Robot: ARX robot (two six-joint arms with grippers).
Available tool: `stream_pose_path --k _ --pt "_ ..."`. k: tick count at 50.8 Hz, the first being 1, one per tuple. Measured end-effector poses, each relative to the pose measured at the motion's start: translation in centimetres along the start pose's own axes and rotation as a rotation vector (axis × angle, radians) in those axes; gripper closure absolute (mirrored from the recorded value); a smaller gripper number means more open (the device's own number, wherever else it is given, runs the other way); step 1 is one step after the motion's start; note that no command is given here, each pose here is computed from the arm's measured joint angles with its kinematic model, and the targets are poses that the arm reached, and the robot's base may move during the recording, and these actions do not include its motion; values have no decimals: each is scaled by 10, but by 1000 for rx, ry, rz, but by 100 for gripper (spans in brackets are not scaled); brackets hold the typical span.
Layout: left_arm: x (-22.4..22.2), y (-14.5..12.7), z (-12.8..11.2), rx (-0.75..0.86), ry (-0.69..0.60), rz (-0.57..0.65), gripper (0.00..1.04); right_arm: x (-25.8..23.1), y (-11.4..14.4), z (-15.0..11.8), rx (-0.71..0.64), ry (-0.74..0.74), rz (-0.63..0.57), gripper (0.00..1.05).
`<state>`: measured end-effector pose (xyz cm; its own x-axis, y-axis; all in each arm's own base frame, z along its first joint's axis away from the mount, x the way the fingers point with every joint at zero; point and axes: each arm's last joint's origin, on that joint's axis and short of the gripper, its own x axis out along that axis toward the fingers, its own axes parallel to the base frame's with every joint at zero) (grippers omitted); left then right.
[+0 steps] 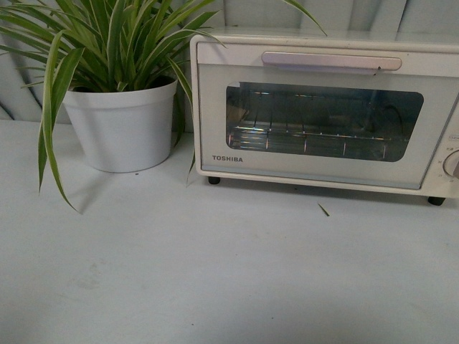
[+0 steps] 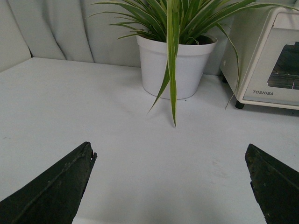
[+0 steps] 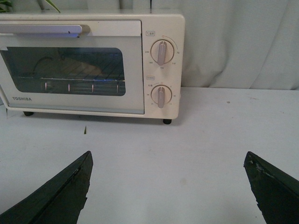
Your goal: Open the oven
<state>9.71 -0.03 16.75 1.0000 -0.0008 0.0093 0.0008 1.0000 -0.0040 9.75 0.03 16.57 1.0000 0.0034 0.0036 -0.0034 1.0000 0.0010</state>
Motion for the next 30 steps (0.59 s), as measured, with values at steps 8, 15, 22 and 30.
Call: stream_pose_path --k 8,15,22,30 --pt "0 0 0 0 0 0 6 0 0 0 0 0 0 9" --pt "0 0 0 0 0 0 6 0 0 0 0 0 0 9" --pt "0 0 0 0 0 0 6 0 0 0 0 0 0 9" --pt "0 0 0 0 0 0 6 0 0 0 0 0 0 9"
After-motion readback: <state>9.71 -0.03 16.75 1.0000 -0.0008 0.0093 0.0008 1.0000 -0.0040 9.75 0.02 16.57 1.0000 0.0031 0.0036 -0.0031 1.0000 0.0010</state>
